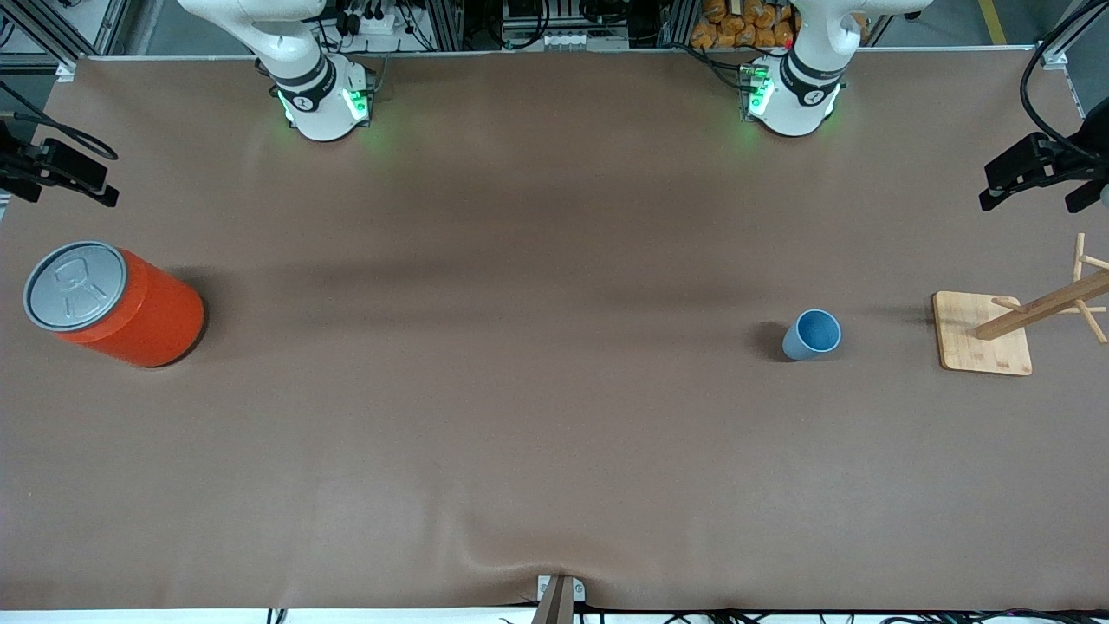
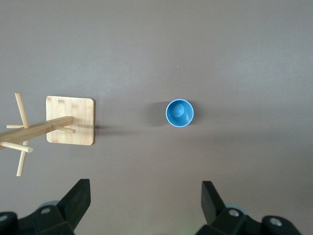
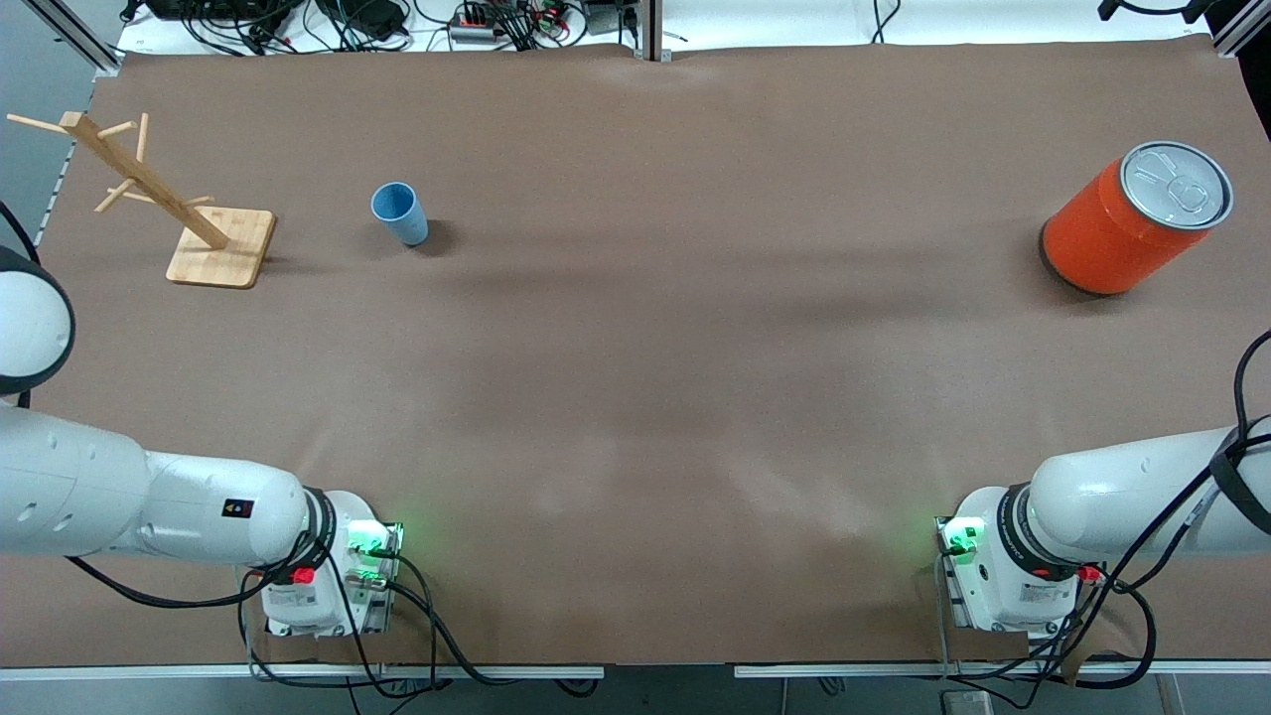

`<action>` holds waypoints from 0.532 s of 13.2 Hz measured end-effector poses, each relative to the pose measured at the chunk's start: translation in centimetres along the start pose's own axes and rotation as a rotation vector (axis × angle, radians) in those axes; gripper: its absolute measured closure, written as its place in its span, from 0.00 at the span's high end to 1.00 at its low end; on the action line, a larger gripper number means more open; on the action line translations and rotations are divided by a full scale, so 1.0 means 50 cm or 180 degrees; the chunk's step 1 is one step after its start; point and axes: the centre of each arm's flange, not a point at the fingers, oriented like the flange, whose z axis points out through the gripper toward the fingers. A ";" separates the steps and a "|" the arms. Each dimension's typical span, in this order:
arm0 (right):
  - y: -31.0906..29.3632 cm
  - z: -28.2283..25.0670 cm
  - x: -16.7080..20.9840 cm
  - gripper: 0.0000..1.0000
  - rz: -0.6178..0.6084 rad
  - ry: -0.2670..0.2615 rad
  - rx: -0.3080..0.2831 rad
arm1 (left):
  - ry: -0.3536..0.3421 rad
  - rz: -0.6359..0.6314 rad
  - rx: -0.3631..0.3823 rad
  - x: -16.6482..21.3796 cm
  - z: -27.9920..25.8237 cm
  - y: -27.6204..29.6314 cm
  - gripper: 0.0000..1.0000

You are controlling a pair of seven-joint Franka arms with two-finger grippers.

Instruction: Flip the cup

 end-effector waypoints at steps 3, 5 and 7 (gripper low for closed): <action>0.004 -0.001 0.000 1.00 0.0013 0.0005 0.0001 | 0.0000 -0.0001 0.0000 0.000 0.000 0.000 1.00; 0.005 -0.002 0.000 1.00 0.0015 0.0005 0.0001 | -0.0001 -0.0001 0.0000 0.000 0.000 0.000 1.00; 0.005 -0.002 0.000 1.00 0.0019 0.0006 0.0001 | -0.0004 -0.0002 0.0000 0.000 0.001 0.000 1.00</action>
